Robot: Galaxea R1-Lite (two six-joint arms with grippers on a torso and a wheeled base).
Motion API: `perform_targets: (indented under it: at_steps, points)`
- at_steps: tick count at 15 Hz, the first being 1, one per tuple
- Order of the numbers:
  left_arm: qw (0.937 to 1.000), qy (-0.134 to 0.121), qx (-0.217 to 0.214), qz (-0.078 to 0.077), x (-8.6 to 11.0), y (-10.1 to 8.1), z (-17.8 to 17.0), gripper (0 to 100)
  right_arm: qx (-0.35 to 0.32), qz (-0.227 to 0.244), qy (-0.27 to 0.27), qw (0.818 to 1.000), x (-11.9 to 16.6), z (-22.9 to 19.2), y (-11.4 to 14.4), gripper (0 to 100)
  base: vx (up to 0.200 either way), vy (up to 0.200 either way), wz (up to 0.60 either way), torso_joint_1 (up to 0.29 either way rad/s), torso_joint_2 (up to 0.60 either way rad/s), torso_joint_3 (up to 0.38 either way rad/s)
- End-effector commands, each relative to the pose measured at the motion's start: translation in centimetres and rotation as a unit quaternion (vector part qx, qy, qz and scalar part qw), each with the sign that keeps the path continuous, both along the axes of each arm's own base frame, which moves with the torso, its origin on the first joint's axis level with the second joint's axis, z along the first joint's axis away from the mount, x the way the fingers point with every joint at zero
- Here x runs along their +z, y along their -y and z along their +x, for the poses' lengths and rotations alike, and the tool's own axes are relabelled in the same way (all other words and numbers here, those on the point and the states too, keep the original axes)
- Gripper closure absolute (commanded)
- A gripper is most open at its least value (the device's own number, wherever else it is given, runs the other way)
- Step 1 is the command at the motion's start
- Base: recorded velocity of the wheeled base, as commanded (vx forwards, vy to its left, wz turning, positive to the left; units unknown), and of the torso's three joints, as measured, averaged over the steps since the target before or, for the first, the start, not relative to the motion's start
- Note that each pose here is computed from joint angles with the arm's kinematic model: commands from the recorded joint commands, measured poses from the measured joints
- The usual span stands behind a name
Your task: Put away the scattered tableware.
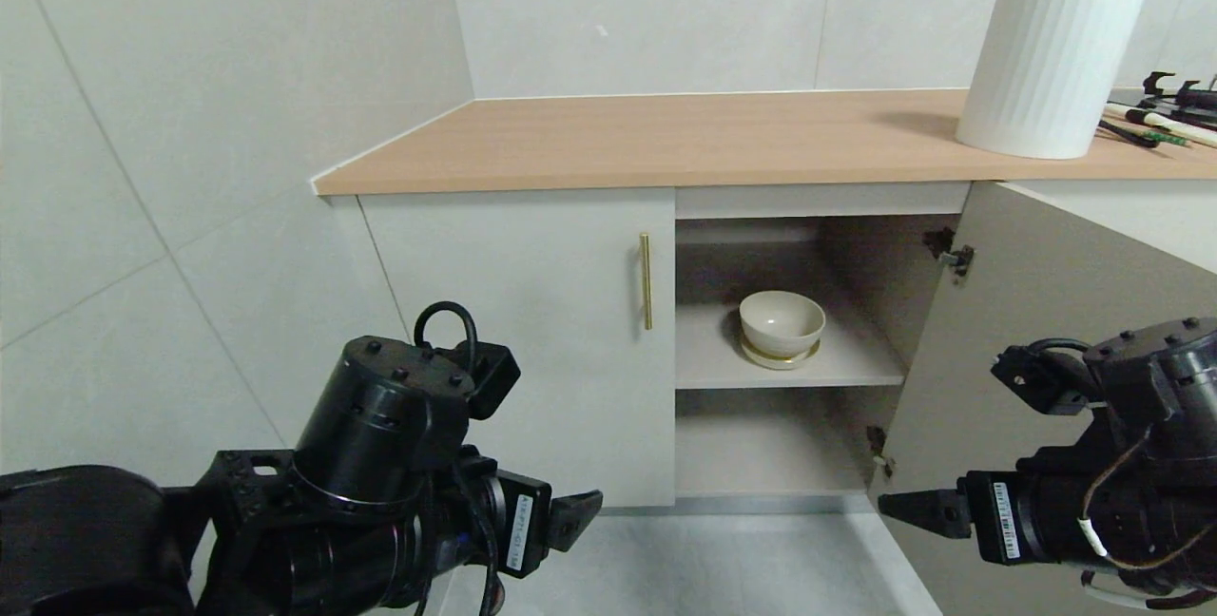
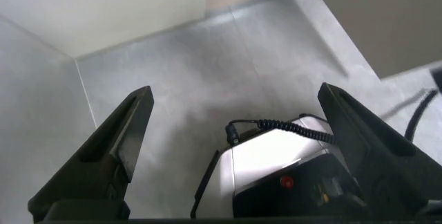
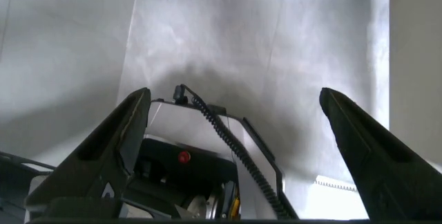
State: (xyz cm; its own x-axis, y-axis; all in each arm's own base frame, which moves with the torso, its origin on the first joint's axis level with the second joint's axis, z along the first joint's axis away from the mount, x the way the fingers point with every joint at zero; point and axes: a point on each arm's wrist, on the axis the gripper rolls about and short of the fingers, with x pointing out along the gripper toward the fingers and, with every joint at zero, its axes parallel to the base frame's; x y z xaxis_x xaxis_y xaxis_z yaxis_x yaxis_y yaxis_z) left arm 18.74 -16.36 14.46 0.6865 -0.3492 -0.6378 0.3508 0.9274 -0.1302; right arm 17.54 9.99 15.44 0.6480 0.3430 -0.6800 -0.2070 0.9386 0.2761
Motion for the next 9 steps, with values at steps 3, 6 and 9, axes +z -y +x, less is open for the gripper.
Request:
perform_targets:
  at_steps: [3,6,9]
  points:
    - [1.0000,0.000,0.000,0.002,-0.1,0.0,0.0,0,0.007,-0.002,-0.002,1.000,-0.1,-0.2,-0.2,0,-0.200,0.000,0.00,0.001,0.00,0.002]
    - [1.0000,0.001,0.001,0.002,0.0,0.0,0.0,0,0.007,-0.001,0.001,1.000,0.2,-0.6,0.0,0,-0.067,0.000,0.00,-0.001,0.00,0.002]
    - [1.0000,0.000,0.000,0.002,-0.1,0.0,0.0,0,0.011,-0.002,0.012,1.000,1.0,-1.3,0.5,0,0.000,0.000,0.00,0.000,0.00,0.000]
